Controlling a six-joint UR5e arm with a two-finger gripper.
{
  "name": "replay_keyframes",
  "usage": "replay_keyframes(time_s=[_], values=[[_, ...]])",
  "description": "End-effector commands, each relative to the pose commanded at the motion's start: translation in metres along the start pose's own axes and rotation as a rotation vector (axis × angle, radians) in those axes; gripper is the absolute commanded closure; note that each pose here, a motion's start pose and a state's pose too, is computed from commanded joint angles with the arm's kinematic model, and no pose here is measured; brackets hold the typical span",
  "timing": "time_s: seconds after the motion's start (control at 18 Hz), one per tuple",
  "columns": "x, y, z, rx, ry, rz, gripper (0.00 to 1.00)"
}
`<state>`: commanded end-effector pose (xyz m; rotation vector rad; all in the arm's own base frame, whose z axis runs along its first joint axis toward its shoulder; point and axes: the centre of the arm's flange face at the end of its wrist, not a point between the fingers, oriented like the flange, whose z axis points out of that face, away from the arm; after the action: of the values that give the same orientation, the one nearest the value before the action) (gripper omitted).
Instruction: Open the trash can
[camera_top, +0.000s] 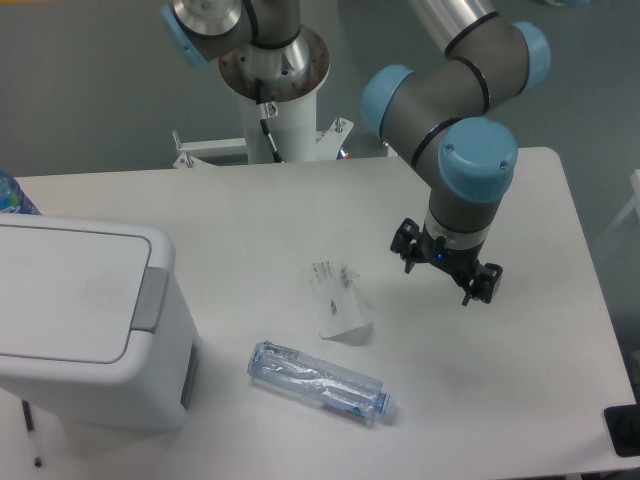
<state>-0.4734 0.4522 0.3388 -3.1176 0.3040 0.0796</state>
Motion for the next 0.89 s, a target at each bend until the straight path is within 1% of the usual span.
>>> replay_keyframes(time_s=[0.22,0.56,0.67,0.78,0.83,0.89], values=[[0.001,-0.001,0.000,0.001,-0.003,0.008,0.00],[0.003,-0.006,0.001,-0.014,-0.018,0.050,0.00],[0.011,-0.010,0.008,-0.015,-0.023,0.039,0.00],[0.015,-0.012,0.003,0.006,-0.072,0.018,0.00],[0.016,-0.011,0.005,0.014,-0.074,0.006,0.00],[0.016,-0.012,-0.002,0.021,-0.083,-0.005,0.00]])
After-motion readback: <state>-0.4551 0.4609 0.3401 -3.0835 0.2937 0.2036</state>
